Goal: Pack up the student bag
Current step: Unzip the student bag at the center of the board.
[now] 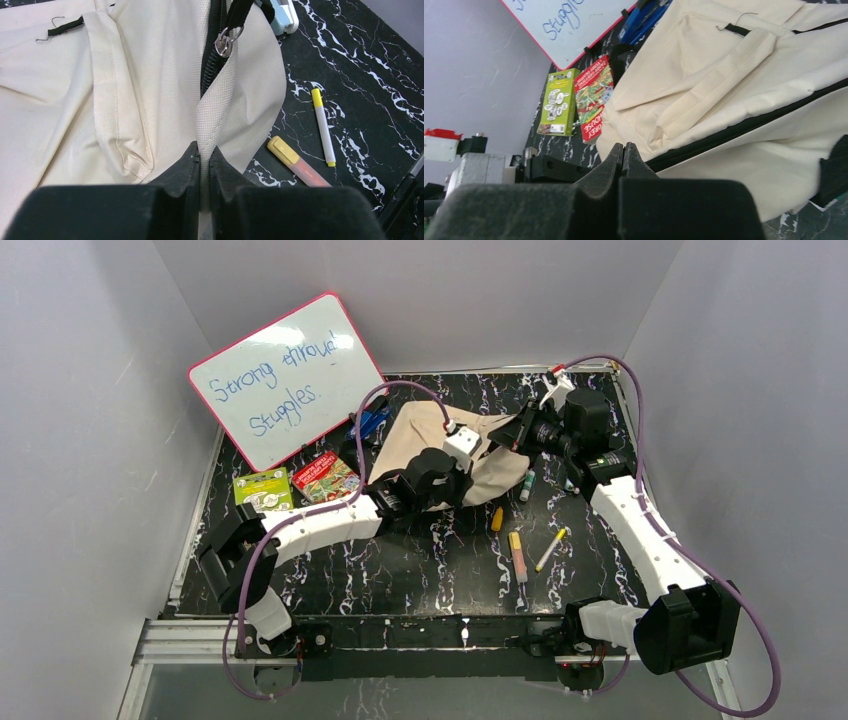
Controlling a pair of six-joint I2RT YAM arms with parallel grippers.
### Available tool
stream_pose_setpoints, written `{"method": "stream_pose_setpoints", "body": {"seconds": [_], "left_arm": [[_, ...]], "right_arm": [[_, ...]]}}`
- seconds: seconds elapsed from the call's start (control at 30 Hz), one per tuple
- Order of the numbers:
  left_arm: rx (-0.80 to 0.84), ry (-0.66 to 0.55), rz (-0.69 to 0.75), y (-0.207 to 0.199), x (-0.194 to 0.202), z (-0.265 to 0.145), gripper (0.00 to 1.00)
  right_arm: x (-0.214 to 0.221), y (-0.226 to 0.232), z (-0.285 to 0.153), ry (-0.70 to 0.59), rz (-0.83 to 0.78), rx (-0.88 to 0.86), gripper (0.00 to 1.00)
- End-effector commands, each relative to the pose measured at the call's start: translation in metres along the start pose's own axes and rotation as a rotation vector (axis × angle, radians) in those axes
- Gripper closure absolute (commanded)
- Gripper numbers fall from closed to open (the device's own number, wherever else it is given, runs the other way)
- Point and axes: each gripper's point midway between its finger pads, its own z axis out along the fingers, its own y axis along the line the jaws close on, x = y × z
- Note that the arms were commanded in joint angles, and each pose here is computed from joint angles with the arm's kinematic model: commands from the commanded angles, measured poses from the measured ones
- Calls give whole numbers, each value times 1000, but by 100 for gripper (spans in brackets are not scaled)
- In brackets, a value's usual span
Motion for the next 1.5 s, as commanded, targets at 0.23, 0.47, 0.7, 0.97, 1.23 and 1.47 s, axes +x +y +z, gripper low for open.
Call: {"method": "stream_pose_setpoints", "body": {"seconds": [0.23, 0.47, 0.7, 0.97, 1.23, 1.47], "left_arm": [[-25, -18, -35, 7, -6, -30, 100], [-42, -1, -34, 14, 0, -48, 100], [-61, -13, -55, 22, 7, -70, 100], [-49, -33, -88, 24, 10, -89, 100], [-47, -51, -96, 27, 12, -104, 100], [-35, -88, -94, 25, 0, -108, 100]], "right_arm": [[-68, -55, -10, -284, -173, 356, 100], [-83, -86, -3, -328, -199, 461, 100], [-84, -121, 4, -327, -198, 545, 100], [-87, -160, 10, -294, -157, 553, 100], [-82, -187, 26, -267, -130, 535, 100], [-130, -158, -7, -403, -157, 559, 100]]}}
